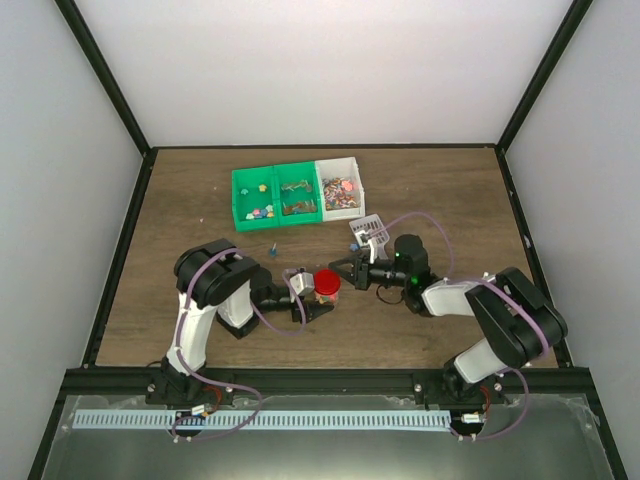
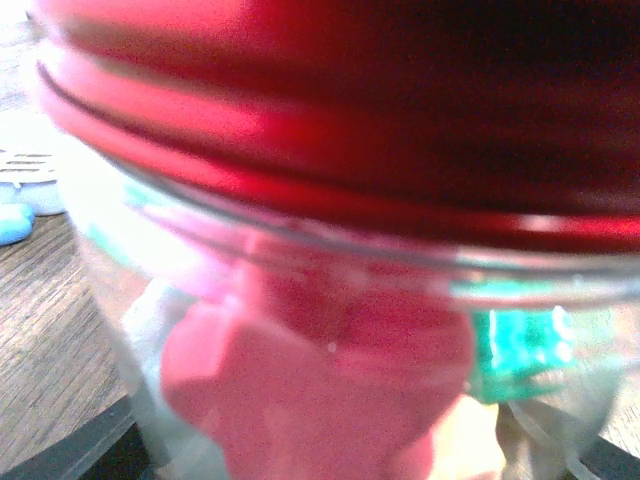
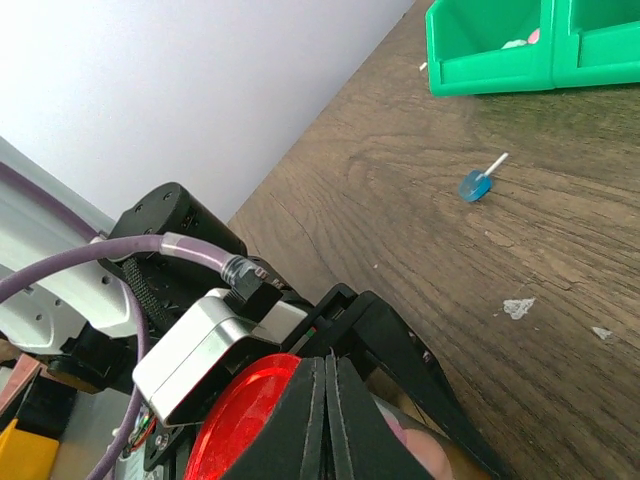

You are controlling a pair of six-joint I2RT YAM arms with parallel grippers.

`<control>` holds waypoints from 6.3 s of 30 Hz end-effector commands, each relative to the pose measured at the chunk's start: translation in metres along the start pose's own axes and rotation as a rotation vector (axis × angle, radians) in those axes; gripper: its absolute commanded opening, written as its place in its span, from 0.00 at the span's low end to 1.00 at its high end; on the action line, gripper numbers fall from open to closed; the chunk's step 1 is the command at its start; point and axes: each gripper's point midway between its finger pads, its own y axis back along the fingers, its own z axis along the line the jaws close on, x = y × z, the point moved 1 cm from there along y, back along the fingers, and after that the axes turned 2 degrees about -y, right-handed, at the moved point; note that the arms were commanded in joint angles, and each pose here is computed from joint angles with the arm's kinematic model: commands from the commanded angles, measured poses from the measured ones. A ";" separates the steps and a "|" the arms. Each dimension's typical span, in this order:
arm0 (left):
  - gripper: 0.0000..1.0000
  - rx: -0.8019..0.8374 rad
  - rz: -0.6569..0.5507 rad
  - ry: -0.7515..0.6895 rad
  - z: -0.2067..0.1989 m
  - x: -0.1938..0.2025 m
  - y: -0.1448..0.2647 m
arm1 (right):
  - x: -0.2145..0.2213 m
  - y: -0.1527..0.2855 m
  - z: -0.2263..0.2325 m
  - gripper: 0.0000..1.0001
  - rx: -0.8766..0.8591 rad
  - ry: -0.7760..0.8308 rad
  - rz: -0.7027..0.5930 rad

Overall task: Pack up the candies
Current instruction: Screw the bottle lid onto the packing bottle.

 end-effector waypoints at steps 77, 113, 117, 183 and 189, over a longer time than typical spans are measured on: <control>0.51 -0.085 -0.097 0.005 0.018 -0.012 0.015 | 0.015 -0.011 0.002 0.01 -0.069 -0.008 0.102; 0.47 -0.077 -0.088 0.039 0.019 -0.008 0.019 | 0.059 0.025 0.036 0.01 -0.002 -0.016 0.015; 0.48 -0.081 -0.077 0.013 0.018 -0.004 0.020 | 0.023 0.027 0.027 0.10 0.096 0.008 -0.058; 0.44 -0.120 -0.056 -0.003 0.029 0.007 0.023 | 0.085 0.010 0.041 0.01 -0.041 -0.050 0.150; 0.44 -0.116 -0.052 -0.007 0.027 0.008 0.023 | 0.090 0.020 0.047 0.01 -0.039 -0.041 0.134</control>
